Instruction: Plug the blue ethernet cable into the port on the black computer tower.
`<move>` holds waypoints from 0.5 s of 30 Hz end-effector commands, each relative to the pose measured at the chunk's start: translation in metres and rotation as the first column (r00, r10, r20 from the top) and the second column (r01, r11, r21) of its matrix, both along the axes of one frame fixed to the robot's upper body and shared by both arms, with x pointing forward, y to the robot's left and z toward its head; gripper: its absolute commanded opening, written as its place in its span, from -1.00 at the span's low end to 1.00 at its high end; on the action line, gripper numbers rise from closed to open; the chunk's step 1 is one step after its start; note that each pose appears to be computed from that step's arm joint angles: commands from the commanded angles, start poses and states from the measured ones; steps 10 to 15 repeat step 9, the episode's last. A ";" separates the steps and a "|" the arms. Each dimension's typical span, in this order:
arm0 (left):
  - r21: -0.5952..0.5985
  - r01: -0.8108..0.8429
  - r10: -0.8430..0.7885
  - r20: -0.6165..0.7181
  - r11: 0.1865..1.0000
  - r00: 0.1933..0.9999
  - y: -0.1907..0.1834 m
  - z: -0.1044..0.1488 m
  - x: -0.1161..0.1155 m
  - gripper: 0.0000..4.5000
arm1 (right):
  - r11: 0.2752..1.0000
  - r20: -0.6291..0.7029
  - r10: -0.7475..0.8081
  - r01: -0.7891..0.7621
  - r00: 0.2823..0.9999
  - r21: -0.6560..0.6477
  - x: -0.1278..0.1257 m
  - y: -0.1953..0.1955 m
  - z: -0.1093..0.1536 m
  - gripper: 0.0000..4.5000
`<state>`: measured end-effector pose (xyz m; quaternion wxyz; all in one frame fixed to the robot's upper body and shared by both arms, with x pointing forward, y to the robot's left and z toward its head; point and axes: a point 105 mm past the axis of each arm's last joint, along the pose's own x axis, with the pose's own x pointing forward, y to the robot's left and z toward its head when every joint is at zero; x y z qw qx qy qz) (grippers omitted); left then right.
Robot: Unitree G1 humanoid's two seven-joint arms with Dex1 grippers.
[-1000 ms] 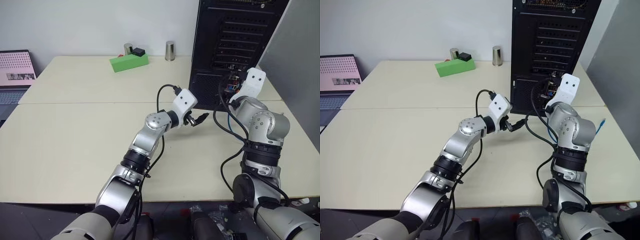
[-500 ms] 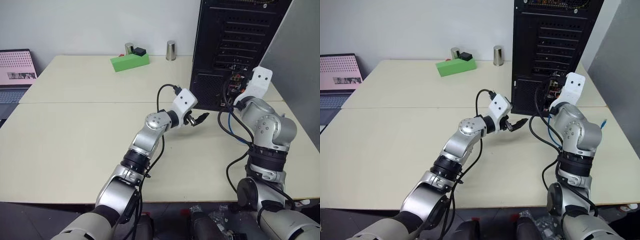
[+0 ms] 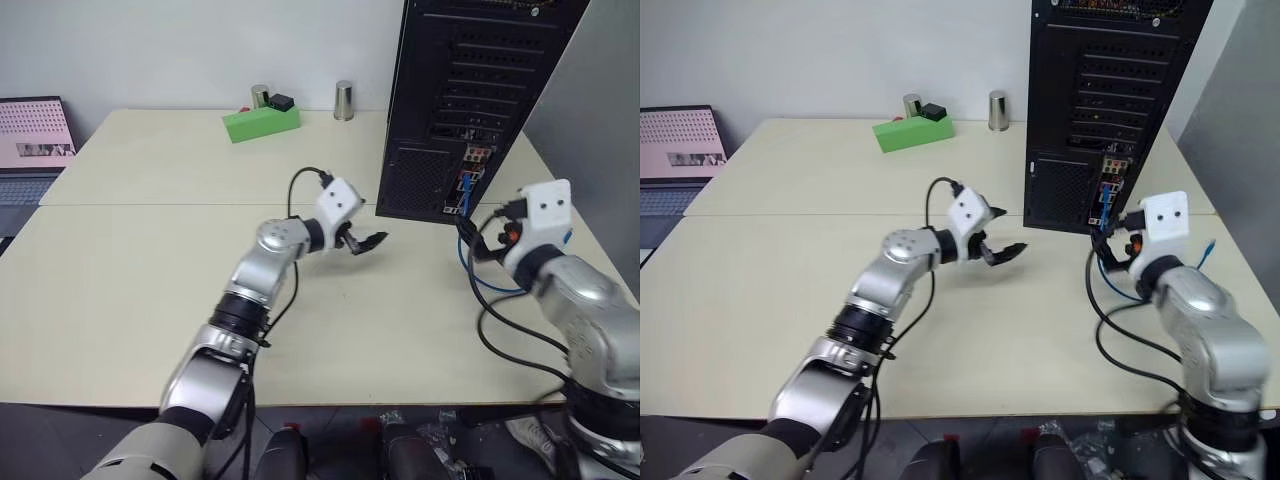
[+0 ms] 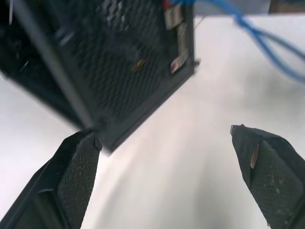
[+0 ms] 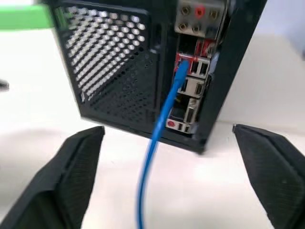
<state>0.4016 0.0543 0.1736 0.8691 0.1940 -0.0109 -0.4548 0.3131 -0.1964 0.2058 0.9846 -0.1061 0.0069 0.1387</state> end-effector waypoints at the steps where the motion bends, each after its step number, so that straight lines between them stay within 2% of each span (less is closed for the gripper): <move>1: -0.036 0.038 -0.036 0.074 0.999 0.997 0.013 0.030 -0.005 1.00 | 0.994 0.140 0.111 -0.113 0.984 0.002 -0.018 0.003 0.028 0.99; 6: -0.034 0.057 -0.054 0.090 0.998 0.994 0.032 0.044 -0.008 1.00 | 0.986 0.167 0.157 -0.164 0.973 0.033 -0.019 -0.002 0.032 0.99; 15: -0.017 0.100 -0.099 0.076 0.995 0.992 0.034 0.044 -0.014 1.00 | 0.983 0.177 0.169 -0.178 0.970 0.035 -0.013 -0.002 0.035 0.99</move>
